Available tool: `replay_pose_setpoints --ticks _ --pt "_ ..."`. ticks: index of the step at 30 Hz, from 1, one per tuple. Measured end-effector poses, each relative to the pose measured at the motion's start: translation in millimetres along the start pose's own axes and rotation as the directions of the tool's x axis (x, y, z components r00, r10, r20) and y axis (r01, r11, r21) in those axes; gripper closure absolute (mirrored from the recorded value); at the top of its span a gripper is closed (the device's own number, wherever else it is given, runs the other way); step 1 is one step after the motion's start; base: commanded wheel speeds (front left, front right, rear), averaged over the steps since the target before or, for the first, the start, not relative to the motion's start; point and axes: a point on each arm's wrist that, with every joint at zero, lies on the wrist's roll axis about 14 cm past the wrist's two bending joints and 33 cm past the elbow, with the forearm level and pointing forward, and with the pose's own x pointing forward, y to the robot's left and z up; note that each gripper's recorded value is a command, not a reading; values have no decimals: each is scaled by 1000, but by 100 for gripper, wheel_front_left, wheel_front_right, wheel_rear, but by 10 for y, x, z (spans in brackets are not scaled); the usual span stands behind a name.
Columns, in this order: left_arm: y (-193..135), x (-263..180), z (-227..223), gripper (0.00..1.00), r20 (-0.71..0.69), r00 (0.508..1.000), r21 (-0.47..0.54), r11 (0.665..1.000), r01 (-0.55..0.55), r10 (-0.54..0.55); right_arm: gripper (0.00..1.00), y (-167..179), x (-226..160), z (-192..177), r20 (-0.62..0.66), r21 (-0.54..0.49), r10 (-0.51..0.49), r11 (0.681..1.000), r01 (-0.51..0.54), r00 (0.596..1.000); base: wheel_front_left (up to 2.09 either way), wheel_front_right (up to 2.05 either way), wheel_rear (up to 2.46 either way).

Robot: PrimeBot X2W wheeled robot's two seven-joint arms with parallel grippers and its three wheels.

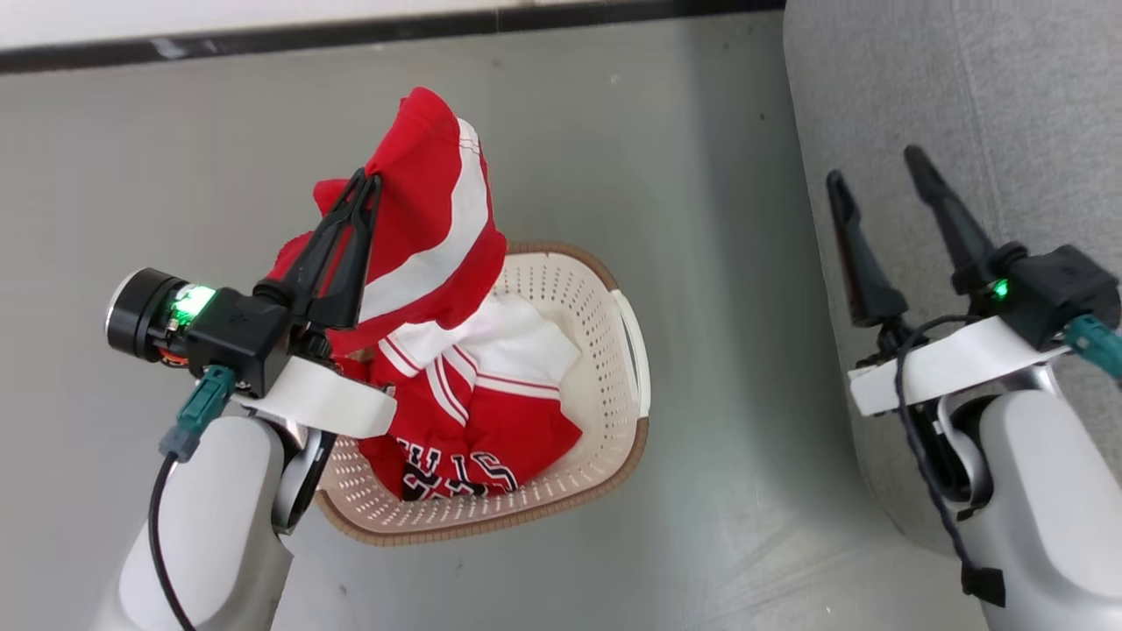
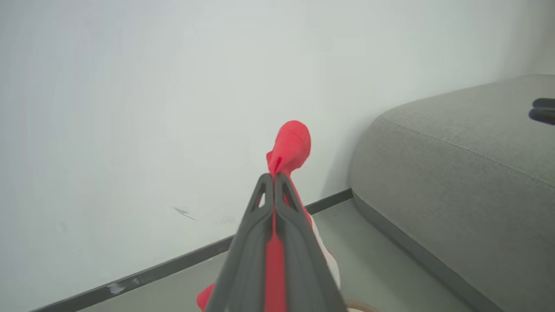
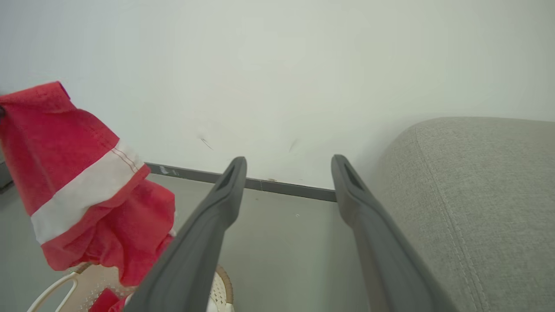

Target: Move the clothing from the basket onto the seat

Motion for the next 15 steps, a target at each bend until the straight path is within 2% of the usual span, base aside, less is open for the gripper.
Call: replay_pose_setpoints --ticks 7,15 --pt "17 -128 524 100 100 995 61 998 0 -6 0 337 -106 163 15 10 94 996 -94 995 0 0 0" --pt "-90 -277 1131 100 215 975 139 990 36 -65 0 765 -328 286 13 8 222 975 -222 975 0 0 0"
